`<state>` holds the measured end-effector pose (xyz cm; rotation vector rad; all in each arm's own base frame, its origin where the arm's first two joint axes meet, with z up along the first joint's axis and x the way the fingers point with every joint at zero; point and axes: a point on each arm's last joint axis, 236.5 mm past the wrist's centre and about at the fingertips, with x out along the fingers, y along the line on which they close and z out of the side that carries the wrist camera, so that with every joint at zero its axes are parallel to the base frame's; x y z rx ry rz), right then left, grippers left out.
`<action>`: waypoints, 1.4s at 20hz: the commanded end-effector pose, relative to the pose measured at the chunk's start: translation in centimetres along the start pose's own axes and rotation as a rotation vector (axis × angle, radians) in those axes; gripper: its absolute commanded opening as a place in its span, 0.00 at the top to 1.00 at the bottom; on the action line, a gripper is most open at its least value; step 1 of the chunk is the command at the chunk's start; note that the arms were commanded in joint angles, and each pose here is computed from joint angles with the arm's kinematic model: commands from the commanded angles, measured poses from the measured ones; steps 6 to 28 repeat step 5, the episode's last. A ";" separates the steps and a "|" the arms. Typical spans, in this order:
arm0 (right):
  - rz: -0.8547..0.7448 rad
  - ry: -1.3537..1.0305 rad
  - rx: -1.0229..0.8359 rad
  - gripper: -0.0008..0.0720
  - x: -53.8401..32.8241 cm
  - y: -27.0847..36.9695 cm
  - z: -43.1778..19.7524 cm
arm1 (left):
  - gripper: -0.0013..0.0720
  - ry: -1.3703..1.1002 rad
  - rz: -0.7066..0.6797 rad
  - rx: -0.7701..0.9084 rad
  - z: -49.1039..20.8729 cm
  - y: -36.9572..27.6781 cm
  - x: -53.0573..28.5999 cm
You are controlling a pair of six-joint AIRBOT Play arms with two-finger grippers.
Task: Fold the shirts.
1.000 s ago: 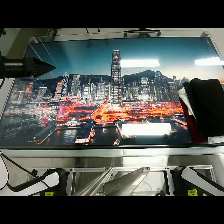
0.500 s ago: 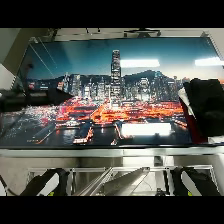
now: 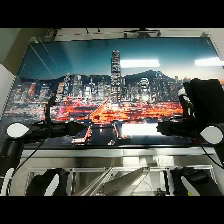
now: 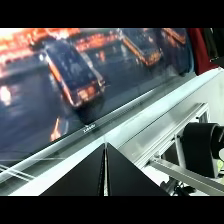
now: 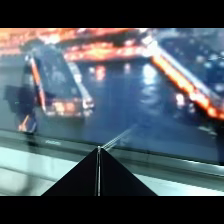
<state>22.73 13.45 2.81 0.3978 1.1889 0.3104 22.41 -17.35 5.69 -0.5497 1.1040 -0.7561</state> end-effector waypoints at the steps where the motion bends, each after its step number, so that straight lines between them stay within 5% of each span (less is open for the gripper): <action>1: 0.029 0.003 0.002 0.97 0.3 0.7 -0.4 | 0.95 -0.022 0.008 0.019 -0.3 -0.2 -0.2; 28: 0.029 0.003 0.002 0.97 0.3 0.7 -0.4 | 0.95 -0.054 0.014 0.052 -0.1 -0.8 -0.8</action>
